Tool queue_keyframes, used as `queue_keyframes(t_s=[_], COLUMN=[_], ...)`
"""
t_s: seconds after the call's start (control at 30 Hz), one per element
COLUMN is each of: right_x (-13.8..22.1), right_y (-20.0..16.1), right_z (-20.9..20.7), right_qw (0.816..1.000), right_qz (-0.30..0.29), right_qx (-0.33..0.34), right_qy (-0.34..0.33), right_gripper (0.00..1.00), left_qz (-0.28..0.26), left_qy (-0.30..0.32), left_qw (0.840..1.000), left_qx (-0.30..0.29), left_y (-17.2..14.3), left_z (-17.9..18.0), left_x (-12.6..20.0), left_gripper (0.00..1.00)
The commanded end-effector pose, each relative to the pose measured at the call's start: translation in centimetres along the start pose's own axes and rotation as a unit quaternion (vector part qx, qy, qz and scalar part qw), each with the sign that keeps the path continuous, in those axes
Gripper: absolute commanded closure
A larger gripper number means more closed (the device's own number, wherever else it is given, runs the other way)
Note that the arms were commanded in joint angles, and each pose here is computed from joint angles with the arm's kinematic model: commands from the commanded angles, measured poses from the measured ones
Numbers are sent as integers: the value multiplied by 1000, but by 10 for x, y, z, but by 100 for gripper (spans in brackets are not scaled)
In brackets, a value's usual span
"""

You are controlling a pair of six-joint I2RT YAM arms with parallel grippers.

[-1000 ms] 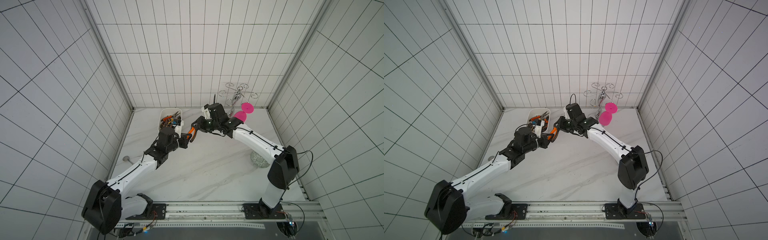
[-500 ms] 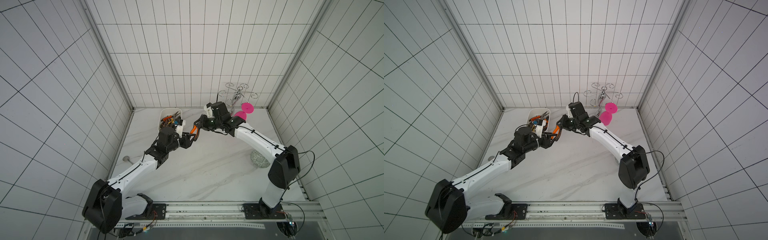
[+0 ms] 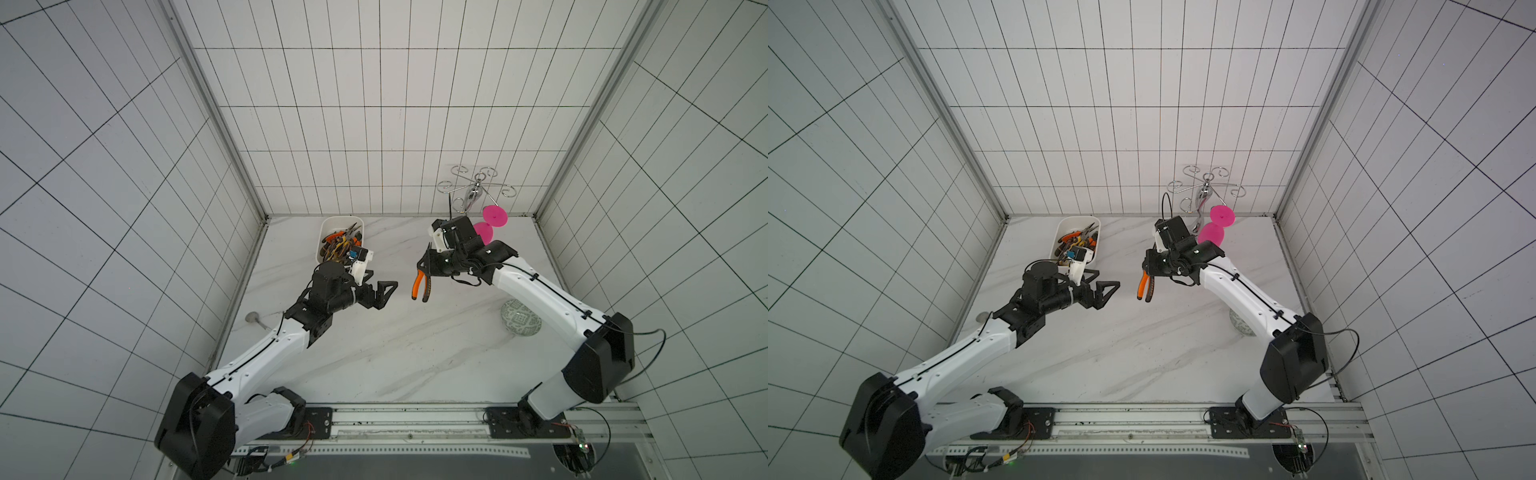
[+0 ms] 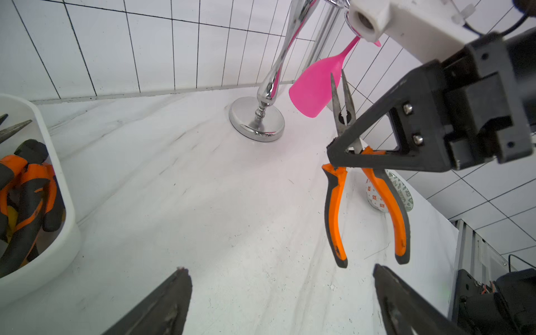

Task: Take the pliers out of the storage box
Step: Pick up the pliers from the storage box, then place the pliers at the center of the board.

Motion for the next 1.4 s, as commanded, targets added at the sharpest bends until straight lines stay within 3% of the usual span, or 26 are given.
queue_keyframes(t_s=[0.0,0.2,0.4,0.5,0.7,1.0,1.2,1.37], right_x=[4,13,16,6,-14,-52,-65,-55], right_y=[-27,-51,-44,-37,-20,-24,-26,-29], right_z=[-55,-116,-162,-176,-190,-208,-205,-190], right_qw=[993,960,883,853,821,821,834,859], right_qz=[27,42,61,83,103,155,173,169], right_qx=[22,37,70,77,89,71,55,23], right_qy=[-117,-275,-460,-509,-555,-545,-521,-482], right_gripper=[100,100,100,100,100,94,66,56], left_qz=[3,16,25,27,40,43,41,32], left_qy=[-17,-19,-29,-37,-22,15,71,102], left_qw=[998,996,993,990,989,990,991,992], left_qx=[-52,-90,-116,-132,-140,-134,-104,-68], left_y=[-5,-10,-18,-22,-29,-26,-22,-16], left_z=[-7,-6,-8,-11,-11,-3,11,27], left_x=[3,-1,-6,-4,6,11,18,25], left_gripper=[1,1,1,1,1,1,1,1])
Point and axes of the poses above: each gripper's point midway between its finger pads, its own x axis back along the fingers, its own z axis along the line the jaws close on, y = z × x, the point moved 4 cm from there along x, back along the fingers, and after that the axes turned 15 degrees about -x, right-handed, at the moved point
